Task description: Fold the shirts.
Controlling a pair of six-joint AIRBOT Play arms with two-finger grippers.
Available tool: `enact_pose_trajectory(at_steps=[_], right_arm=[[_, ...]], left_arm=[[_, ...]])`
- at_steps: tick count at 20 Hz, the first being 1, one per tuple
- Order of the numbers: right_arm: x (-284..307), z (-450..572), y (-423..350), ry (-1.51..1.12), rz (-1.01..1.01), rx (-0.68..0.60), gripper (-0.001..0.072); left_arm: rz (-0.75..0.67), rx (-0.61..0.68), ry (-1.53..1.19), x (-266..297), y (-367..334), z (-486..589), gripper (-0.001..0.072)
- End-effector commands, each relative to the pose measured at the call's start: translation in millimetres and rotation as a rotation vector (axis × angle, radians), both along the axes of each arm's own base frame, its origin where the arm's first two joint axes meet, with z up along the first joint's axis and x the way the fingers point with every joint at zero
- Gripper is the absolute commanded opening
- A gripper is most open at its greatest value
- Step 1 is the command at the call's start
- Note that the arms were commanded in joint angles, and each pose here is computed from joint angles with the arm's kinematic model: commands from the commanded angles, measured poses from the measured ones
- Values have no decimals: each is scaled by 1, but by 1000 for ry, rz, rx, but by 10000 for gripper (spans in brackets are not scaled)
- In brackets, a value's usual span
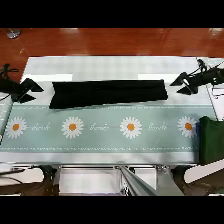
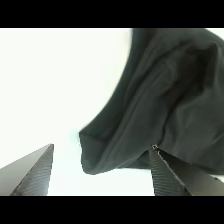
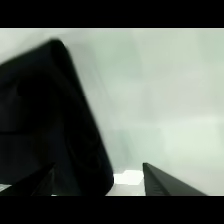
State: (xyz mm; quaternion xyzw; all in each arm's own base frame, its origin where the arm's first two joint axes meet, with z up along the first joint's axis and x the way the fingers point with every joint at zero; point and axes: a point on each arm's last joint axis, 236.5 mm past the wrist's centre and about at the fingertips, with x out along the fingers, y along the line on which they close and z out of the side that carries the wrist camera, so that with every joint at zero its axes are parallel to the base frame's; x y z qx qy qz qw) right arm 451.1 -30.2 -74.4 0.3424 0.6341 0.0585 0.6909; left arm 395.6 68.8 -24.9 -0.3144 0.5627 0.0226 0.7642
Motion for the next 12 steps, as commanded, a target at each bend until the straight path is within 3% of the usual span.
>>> enact_pose_trajectory(at_steps=[1, 5, 6, 7, 8, 9, 10, 12], right_arm=[[-5, -19, 31, 47, 4, 83, 628], [5, -28, 80, 52, 30, 175, 622], [6, -27, 89, 43, 48, 177, 569], [11, -22, 92, 13, 75, 159, 231], [18, -8, 92, -35, 91, 140, 28], [23, 10, 90, -84, 92, 117, 28], [25, 28, 80, -130, 97, 69, 27], [4, 64, 57, -169, 177, -75, 27]], left_arm=[[51, 25, -214, -12, -24, 22, 700], [-138, -72, -236, -32, -110, 38, 700], [-174, -97, -242, -33, -129, 41, 700], [-211, -106, -248, -32, -144, 43, 698], [-264, -102, -259, -32, -159, 46, 667], [-308, -101, -270, -30, -172, 49, 412], [-358, -95, -289, -29, -184, 53, 24], [-439, -120, -348, -22, -216, 70, 33]])
